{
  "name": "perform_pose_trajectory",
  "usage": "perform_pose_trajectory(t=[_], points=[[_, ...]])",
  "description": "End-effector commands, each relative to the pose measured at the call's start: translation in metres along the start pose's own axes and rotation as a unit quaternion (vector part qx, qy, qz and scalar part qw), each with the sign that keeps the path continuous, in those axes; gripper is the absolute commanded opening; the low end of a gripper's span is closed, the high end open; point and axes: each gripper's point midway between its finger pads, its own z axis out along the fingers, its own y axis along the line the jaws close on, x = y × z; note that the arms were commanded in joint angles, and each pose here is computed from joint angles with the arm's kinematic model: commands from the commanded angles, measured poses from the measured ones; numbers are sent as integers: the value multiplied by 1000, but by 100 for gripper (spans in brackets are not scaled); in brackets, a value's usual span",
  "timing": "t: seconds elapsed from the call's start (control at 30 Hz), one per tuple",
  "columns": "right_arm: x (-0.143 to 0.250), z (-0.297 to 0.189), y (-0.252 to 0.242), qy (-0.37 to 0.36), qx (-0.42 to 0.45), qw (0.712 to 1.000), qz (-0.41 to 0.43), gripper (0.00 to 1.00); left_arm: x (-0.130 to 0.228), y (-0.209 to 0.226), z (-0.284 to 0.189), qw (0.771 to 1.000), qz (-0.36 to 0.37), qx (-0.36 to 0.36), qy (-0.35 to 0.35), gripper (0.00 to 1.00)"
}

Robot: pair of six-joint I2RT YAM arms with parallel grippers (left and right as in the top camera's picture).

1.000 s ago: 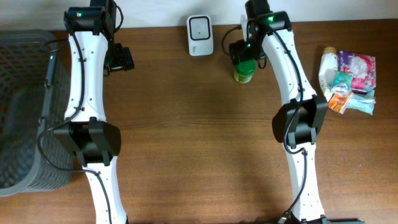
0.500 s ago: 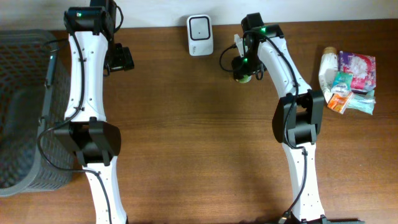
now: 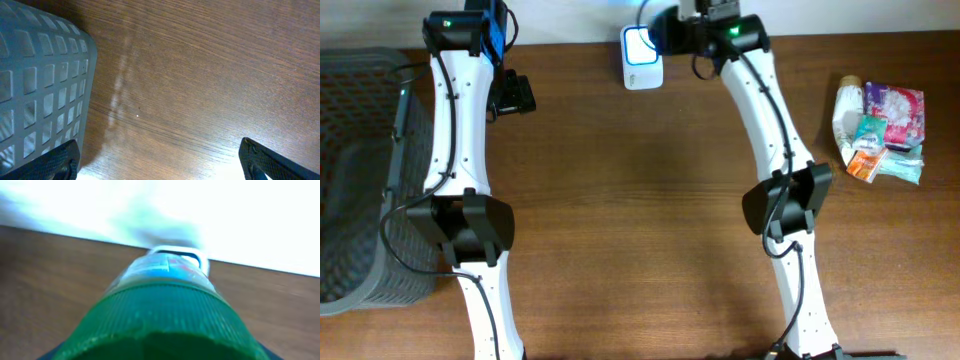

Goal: Scan the item barcode
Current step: 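Carry the green jar right and place it beside the items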

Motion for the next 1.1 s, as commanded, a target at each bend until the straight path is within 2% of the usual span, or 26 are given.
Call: perform_pose_trajectory(t=[0.0,0.13,0.17,0.27,0.37,0.47,0.57,0.73,0.83,0.97,1.07], points=[[-37,-7,40,-83,8,996,-16,41,1,1,1,1000,4,-2,1,99],[-60,0,62,-162,45,985,-31,41,1,1,1,1000,4,-2,1,99],[-61,6,65,-176,47,983,-32,45,1,1,1,1000,4,-2,1,99],[-50,23,57,-173,55,983,-31,45,1,1,1,1000,4,-2,1,99],[-52,21,39,-173,79,981,-24,44,1,1,1,1000,4,-2,1,99],[-64,0,12,-175,95,980,4,44,1,1,1,1000,4,-2,1,99],[-66,-42,-55,-139,147,978,43,46,1,1,1,1000,4,-2,1,99],[-14,-83,-166,-25,238,965,108,50,1,1,1,1000,4,-2,1,99],[53,-119,-236,91,294,936,170,48,1,1,1,1000,4,-2,1,99],[119,-126,-272,184,317,906,212,50,1,1,1,1000,4,-2,1,99],[152,-125,-298,212,328,890,236,54,1,1,1,1000,4,-2,1,99]])
